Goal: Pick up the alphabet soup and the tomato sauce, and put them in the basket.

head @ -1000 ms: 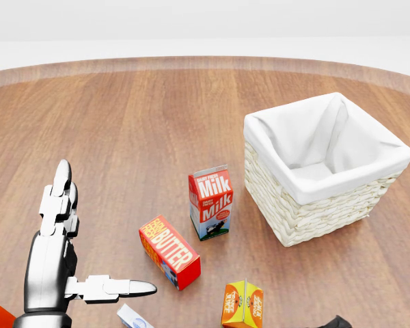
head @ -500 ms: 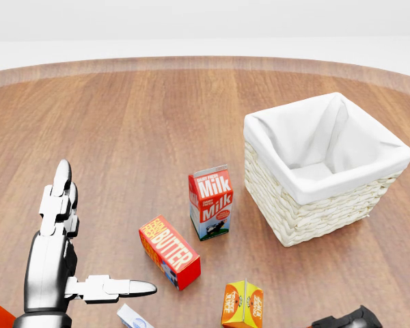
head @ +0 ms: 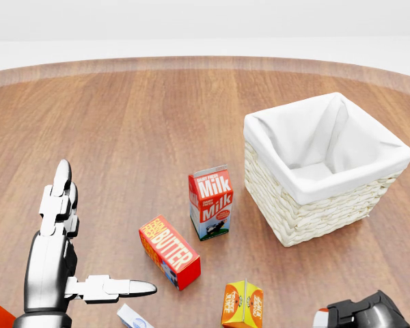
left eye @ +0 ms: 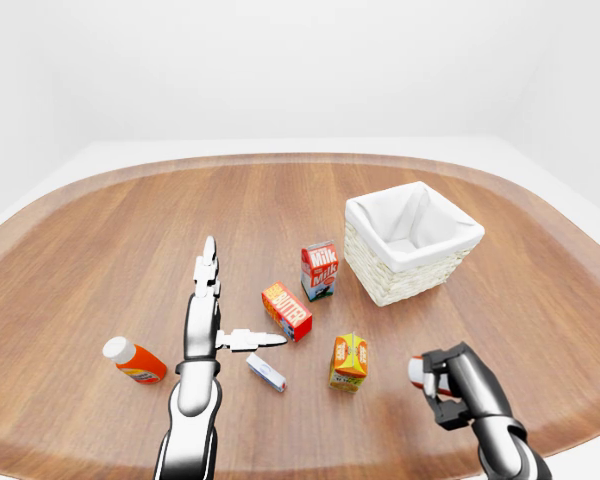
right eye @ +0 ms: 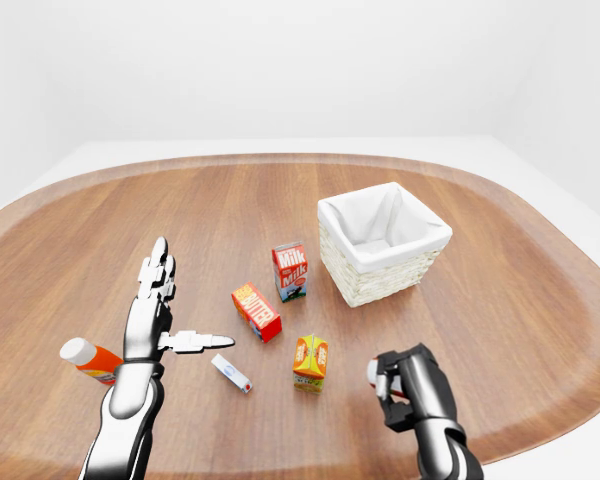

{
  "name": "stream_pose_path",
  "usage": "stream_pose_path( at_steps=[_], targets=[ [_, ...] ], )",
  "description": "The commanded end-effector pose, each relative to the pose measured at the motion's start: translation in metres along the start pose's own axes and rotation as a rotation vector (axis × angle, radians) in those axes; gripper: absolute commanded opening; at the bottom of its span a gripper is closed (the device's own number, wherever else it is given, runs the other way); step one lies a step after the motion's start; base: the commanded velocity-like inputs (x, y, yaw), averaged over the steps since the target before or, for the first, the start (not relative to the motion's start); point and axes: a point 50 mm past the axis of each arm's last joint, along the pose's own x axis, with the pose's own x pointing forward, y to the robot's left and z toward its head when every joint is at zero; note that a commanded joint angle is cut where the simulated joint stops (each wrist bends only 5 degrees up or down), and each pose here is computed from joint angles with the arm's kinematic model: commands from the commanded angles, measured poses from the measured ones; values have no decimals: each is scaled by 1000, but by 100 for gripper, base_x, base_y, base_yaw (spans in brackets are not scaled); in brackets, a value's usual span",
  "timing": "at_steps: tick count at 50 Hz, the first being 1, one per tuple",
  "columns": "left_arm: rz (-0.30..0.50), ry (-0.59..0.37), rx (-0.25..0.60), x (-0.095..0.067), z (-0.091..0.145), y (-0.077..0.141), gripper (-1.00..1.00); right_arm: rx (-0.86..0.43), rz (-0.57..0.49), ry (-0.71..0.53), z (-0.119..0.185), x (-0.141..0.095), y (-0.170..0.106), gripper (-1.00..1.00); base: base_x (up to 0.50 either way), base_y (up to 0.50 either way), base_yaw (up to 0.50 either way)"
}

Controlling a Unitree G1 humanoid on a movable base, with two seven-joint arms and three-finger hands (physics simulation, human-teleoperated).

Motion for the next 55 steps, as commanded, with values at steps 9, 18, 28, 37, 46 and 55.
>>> stream_pose_path(
  at_steps=[9, 18, 28, 37, 46, 55],
  targets=[
    [-3, 0, -1, 0, 0, 0, 100, 26, -63, -21, 2, 8, -17, -100, 0, 0, 0],
    [-2, 0, -1, 0, 0, 0, 100, 32, -85, -49, 7, 13, -26, -100, 0, 0, 0],
    [-3, 0, -2, 0, 0, 0, 100, 29, -123, -112, 19, 23, -40, -100, 0, 0, 0],
    [-2, 0, -1, 0, 0, 0, 100, 17, -157, -185, 34, 34, -54, -100, 0, 0, 0],
    [-2, 0, -1, 0, 0, 0, 100, -2, -179, -263, 51, 37, -67, -100, 0, 0, 0],
    [-2, 0, -1, 0, 0, 0, 100, -7, -191, -293, 61, 42, -74, -100, 0, 0, 0]
  ],
)
